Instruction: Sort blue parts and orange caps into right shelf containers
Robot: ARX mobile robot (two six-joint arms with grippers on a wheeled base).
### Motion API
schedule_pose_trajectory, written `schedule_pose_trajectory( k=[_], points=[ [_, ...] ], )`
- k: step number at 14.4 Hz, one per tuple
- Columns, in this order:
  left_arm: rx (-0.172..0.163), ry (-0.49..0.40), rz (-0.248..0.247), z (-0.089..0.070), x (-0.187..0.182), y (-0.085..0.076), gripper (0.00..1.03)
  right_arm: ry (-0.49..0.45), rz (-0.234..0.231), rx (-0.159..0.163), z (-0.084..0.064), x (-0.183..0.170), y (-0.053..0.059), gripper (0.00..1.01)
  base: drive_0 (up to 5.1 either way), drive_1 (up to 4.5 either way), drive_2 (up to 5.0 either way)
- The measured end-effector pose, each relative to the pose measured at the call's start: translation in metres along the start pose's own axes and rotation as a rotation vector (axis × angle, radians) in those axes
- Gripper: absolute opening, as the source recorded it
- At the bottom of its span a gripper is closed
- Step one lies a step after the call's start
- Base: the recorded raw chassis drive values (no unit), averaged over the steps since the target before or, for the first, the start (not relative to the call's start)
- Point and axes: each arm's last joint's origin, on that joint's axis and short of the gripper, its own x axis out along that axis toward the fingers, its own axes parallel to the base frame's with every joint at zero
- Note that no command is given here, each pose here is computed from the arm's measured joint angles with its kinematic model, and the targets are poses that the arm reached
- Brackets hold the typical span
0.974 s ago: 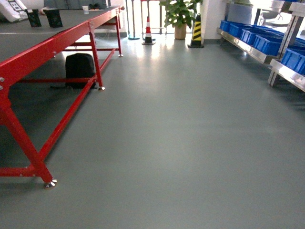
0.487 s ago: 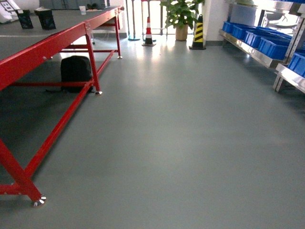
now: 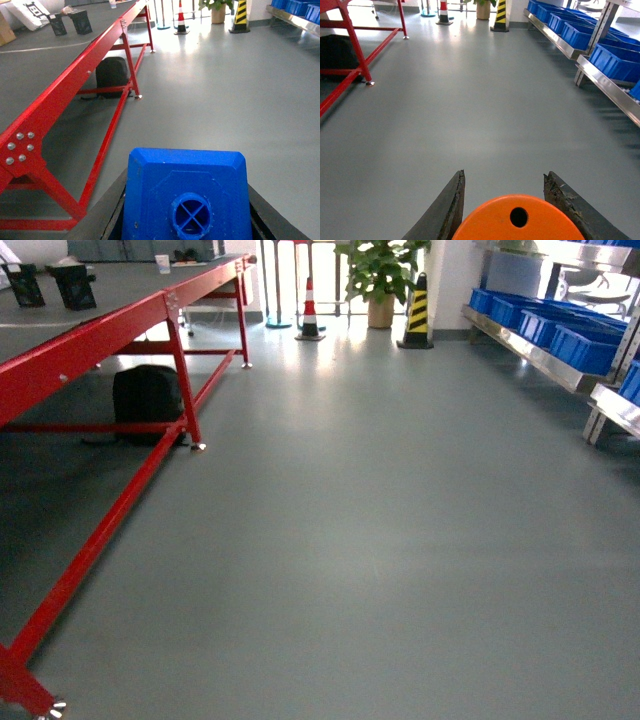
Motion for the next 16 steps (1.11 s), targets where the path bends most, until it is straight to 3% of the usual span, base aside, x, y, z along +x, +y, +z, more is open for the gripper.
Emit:
schedule_pose_trajectory(
  k=[7,16],
  points=[
    [0.001,0.003,0.000,-0.0003,0.0002,-0.0001,0.44,0.000,0.000,0.000,0.0000,0.0000,0.0000,0.41,5.0,-2.45,-2.4],
    [0.001,0.003,0.000,-0.0003,0.0003,-0.0001,0.44,0.000,0.000,0.000,0.0000,0.0000,0.0000,0.41,0.0,4.31,-4.4]
  ],
)
